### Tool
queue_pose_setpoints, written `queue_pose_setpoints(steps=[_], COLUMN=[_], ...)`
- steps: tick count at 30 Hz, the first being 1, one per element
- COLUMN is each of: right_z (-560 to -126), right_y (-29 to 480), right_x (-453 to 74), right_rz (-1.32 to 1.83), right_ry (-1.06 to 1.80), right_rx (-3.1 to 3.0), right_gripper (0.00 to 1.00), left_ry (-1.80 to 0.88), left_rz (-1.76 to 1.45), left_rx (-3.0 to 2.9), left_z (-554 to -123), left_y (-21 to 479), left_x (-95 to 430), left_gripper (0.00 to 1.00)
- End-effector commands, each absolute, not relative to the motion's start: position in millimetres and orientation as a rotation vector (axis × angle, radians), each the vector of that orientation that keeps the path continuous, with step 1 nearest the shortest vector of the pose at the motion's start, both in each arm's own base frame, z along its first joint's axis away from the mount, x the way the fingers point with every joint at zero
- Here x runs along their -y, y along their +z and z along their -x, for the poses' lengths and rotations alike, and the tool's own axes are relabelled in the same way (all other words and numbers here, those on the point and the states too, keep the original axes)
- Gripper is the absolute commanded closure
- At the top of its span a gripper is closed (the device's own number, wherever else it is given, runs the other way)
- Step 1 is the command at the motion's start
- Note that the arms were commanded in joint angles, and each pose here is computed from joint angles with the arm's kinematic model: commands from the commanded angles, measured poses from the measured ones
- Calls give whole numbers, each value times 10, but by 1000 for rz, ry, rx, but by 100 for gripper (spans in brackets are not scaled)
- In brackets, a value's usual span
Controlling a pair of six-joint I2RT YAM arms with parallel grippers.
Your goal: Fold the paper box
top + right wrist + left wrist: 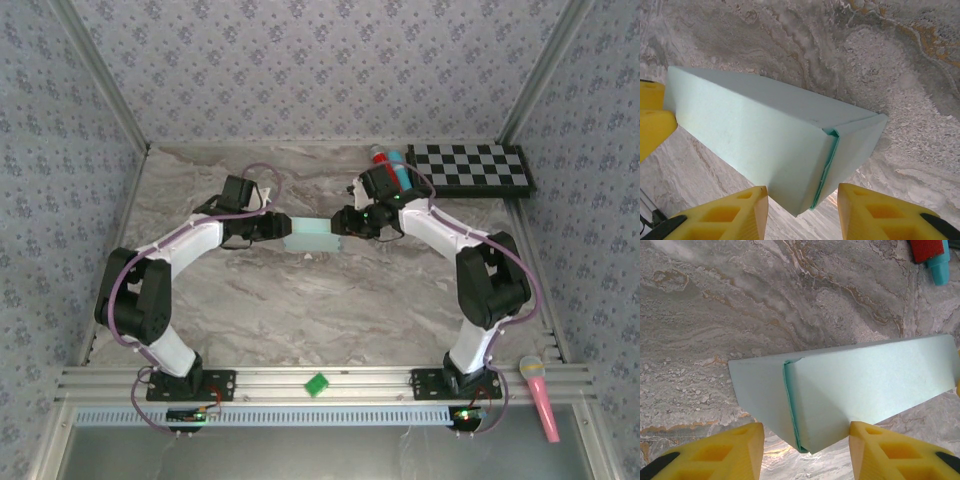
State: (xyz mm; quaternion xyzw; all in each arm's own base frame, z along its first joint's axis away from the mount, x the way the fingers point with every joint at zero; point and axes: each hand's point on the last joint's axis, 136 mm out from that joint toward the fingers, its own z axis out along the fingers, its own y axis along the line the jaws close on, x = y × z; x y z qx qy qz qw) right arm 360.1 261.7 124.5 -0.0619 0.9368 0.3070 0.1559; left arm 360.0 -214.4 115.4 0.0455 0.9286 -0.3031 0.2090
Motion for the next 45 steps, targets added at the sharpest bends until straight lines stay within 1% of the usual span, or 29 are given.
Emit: queue_pose_setpoints(steps=[1, 8, 11, 15, 21, 31, 35, 41, 45], right_z=[-3684, -3696, -3680, -3614, -3544, -3527, -3526, -3512, -3507], right_y=[1457, 1326, 1239, 1090, 907, 829, 814, 797, 795], right_x=[-2566, -2530, -2488, -2428, -2351, -2346, -2356, -2366, -2374], right_rz=[160, 138, 120, 110, 99, 116, 119, 123, 131], right_ry=[860, 854, 827, 792, 746, 724, 725, 725, 724], right_rx=[-2630, -2660, -2686, -2725, -2777, -2801, -2806, -2812, -2815], right_gripper=[57, 58, 62, 64, 65, 65, 65, 65, 65], left_ry=[-778, -779, -781, -785, -825, -865, -851, -799, -822], left_rz=[-86, -88, -87, -91, -121, -121, -96, -35, -38], left_rx=[-2693, -2693, -2690, -2670, -2615, -2511, -2510, -2546, -2577], left_z=[-3406, -3408, -3414, -3450, -3556, -3697, -3751, -3813, -3810], left_y=[940, 937, 946, 1011, 1246, 1608, 1596, 1450, 1357], left_x=[2016, 2024, 2027, 2039, 2120, 2138, 2106, 2040, 2080], left_gripper=[52, 52, 53, 52, 52, 49, 48, 48, 49])
